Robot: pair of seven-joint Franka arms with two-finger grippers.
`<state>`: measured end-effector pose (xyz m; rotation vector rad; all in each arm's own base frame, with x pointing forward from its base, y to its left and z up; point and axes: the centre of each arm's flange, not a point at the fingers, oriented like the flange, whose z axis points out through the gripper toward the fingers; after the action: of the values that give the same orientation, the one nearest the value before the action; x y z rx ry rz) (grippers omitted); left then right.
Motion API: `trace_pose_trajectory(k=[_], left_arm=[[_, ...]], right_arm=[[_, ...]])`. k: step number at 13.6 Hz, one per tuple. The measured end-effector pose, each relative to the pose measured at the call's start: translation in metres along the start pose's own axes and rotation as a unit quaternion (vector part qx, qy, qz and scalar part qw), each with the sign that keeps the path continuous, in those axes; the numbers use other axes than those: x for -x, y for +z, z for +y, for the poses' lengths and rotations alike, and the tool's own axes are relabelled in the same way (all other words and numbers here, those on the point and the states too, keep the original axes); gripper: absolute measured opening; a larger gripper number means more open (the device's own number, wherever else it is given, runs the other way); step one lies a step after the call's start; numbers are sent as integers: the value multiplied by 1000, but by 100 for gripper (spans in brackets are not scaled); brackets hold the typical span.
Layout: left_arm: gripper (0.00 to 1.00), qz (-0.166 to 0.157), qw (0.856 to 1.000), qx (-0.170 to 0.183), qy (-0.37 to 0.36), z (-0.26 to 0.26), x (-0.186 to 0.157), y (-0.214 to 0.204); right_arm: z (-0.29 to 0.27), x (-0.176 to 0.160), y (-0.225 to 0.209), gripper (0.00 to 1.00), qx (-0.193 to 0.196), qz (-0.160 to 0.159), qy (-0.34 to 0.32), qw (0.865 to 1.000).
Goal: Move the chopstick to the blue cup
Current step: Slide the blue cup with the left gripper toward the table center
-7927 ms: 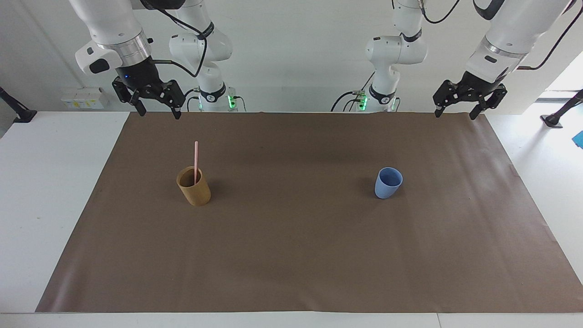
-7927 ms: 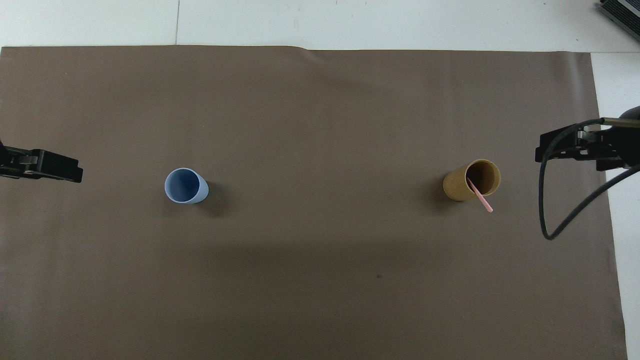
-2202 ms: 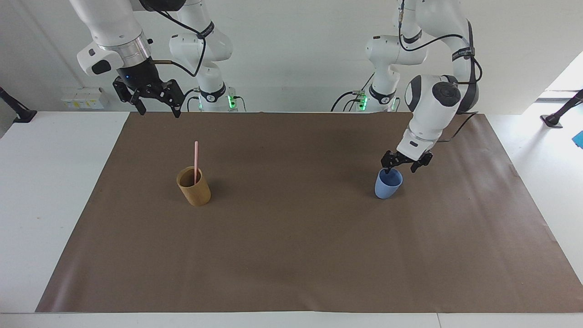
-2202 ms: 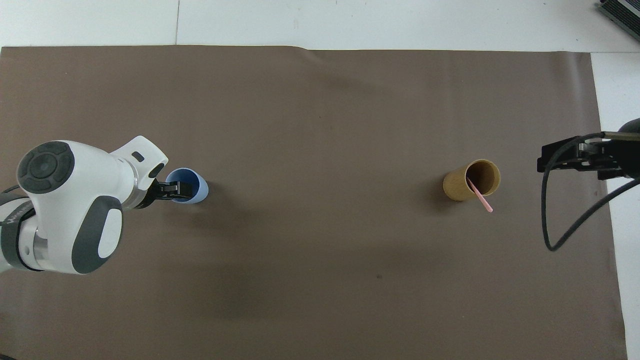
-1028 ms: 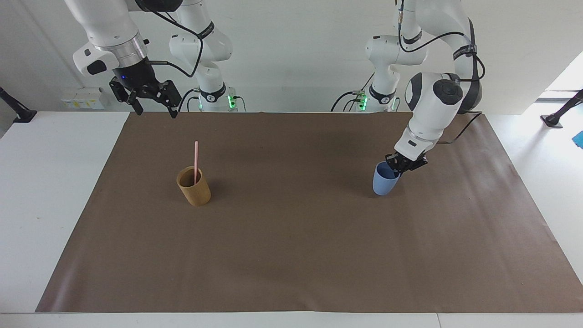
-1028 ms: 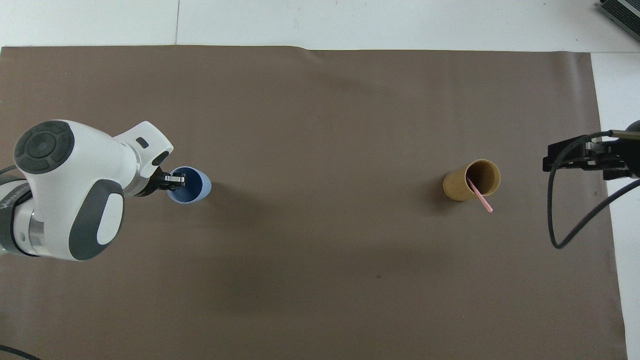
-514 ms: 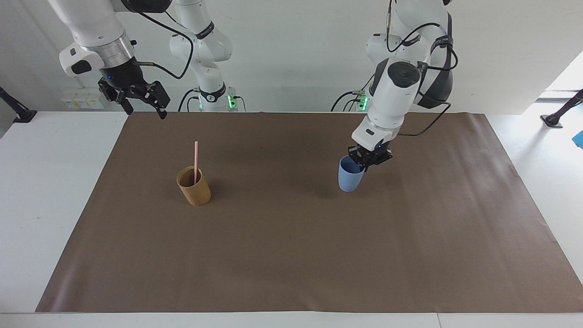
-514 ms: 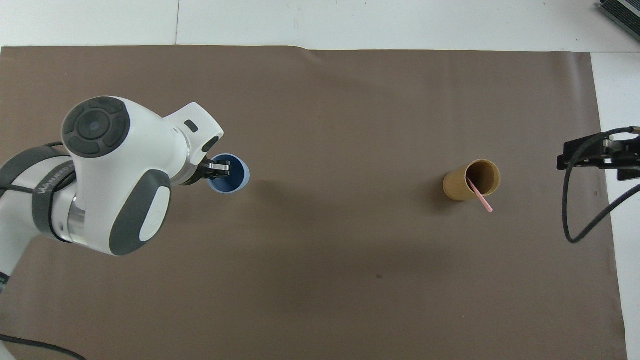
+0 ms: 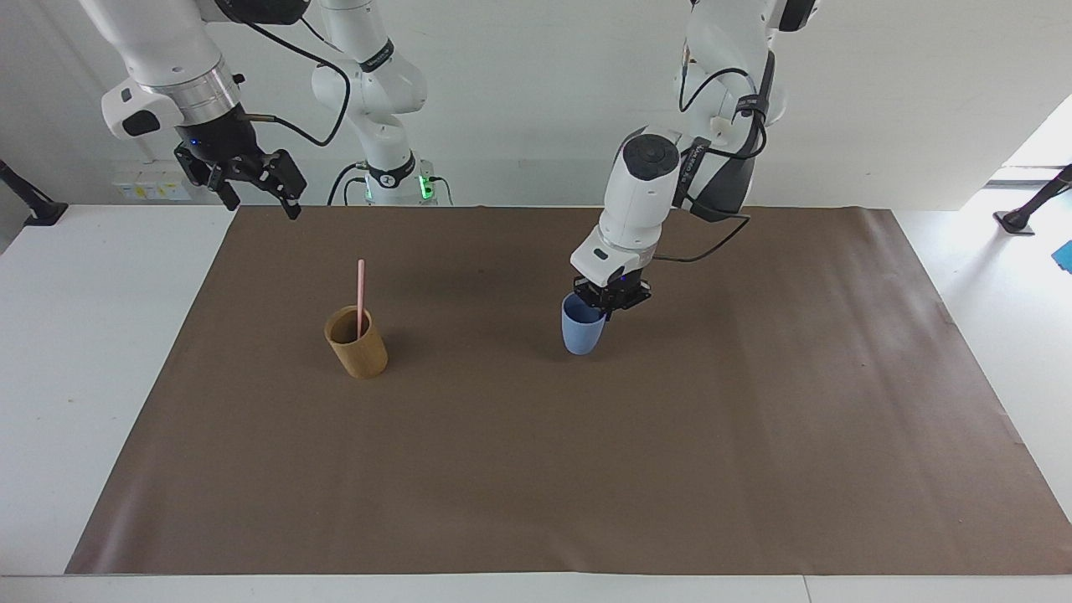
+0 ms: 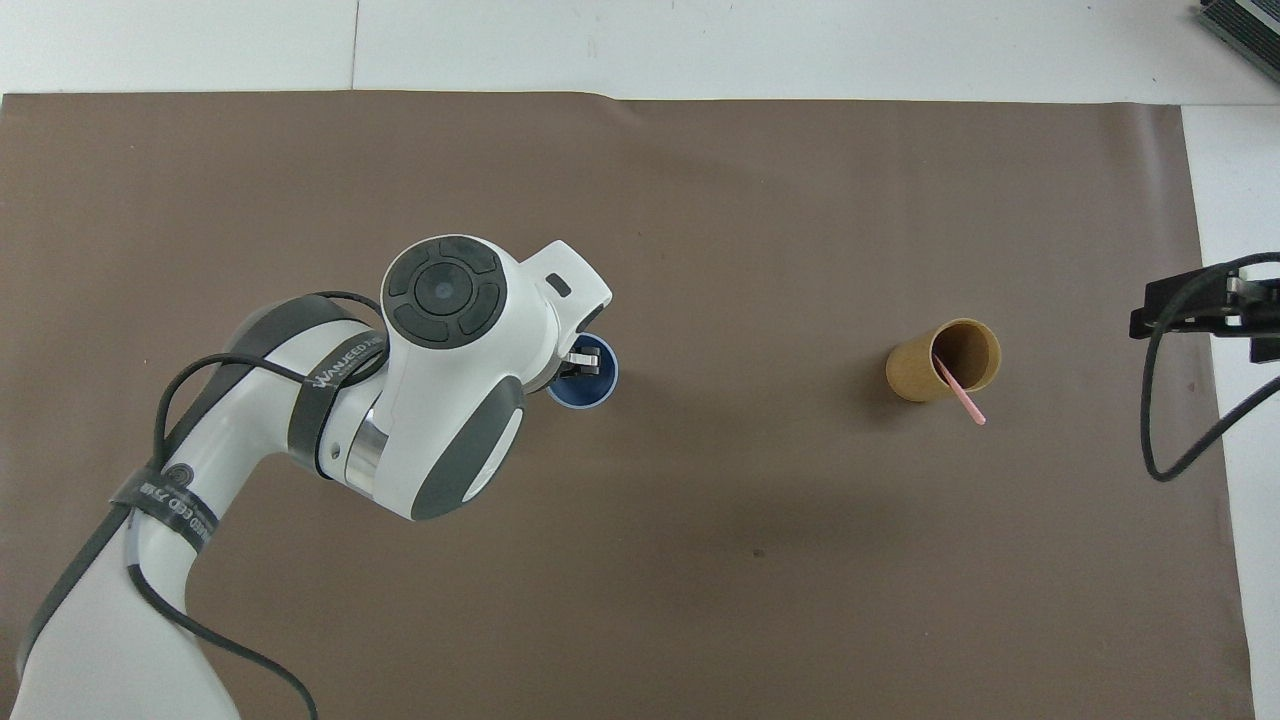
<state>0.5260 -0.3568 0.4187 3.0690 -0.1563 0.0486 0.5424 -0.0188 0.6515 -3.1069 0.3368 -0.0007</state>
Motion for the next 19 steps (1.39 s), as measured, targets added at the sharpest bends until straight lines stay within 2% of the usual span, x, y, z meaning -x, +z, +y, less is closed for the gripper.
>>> trace_pose_trajectory(k=[5, 16, 17, 18, 19], left_arm=[[5, 1, 1000, 3, -4, 27, 4, 22], [5, -2, 1000, -2, -17, 19, 0, 30], [9, -1, 1000, -2, -17, 19, 0, 31], [9, -1, 1000, -2, -17, 19, 0, 31], [18, 0, 1000, -2, -18, 18, 0, 31]], right_arm=[[-4, -1, -1, 100, -1, 6, -3, 1000], [-4, 1, 10, 100, 1, -5, -6, 1000], [-5, 2, 15, 100, 2, -11, -8, 1000], [-8, 3, 23, 100, 3, -17, -10, 1000], [-10, 1, 31, 100, 3, -15, -11, 1000]])
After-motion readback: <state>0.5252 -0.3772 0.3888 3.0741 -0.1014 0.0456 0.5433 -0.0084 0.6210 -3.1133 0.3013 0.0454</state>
